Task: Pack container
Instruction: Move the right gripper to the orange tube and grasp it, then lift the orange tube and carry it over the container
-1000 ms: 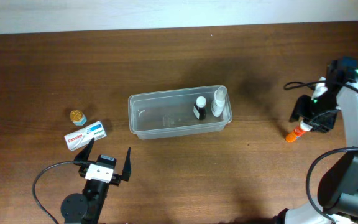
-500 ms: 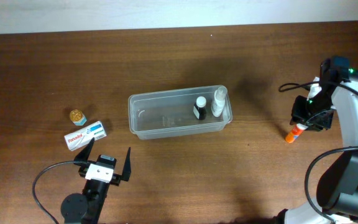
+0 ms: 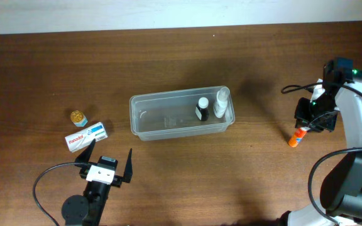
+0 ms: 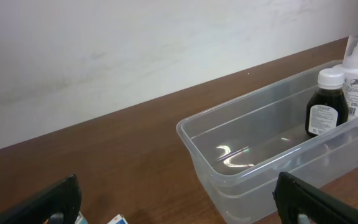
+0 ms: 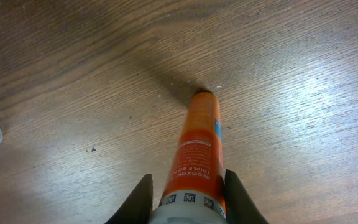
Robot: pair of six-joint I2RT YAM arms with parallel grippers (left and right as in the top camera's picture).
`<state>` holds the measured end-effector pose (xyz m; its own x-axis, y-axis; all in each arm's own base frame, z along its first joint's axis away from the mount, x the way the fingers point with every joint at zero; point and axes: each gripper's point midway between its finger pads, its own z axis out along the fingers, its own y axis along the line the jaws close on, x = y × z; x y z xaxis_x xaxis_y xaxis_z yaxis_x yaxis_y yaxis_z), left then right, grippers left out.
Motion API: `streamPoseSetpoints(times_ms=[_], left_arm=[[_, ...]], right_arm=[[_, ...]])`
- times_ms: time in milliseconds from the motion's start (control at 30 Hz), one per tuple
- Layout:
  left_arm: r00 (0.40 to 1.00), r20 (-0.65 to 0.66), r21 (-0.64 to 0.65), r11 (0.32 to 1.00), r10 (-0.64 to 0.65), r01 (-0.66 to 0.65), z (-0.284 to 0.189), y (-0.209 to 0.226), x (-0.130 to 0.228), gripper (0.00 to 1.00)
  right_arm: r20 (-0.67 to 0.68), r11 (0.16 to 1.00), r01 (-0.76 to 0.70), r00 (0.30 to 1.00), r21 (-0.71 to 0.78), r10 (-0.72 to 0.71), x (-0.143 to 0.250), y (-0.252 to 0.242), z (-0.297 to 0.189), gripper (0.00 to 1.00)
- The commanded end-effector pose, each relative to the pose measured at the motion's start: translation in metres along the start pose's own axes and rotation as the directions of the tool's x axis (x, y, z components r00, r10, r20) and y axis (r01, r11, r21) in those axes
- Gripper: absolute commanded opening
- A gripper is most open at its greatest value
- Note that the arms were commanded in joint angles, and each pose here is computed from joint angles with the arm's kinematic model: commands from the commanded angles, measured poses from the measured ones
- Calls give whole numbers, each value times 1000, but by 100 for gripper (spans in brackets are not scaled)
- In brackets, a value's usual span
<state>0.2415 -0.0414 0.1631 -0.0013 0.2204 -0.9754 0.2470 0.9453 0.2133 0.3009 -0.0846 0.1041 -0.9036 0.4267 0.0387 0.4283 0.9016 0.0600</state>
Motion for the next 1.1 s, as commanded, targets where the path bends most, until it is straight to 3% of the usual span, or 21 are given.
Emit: streamPoseSetpoints(times_ms=[0,267,567,867,1067], left_arm=[[1000,-3,-5,1000,11,-11,0,1,2,99],[1000,-3,-5,1000,11,-11,0,1,2,99],[1000,-3,-6,1000,11,-11,0,1,2,100],[1000,-3,-5,1000,11,-11,0,1,2,99],[1000,-3,-5,1000,11,-11,0,1,2,99]], right_arm=[[2,1000,-5,1000,12,5,0,-1,-1,11],[13,1000,15,1000,4,-15,0,6,-16,11],[130,983,174,978,-54,-166,3,66,-94,11],[253,891,430,886,-142,-388,43,154,-161,11],[297,825,546,819,-146,-490,67,191,-175,11]])
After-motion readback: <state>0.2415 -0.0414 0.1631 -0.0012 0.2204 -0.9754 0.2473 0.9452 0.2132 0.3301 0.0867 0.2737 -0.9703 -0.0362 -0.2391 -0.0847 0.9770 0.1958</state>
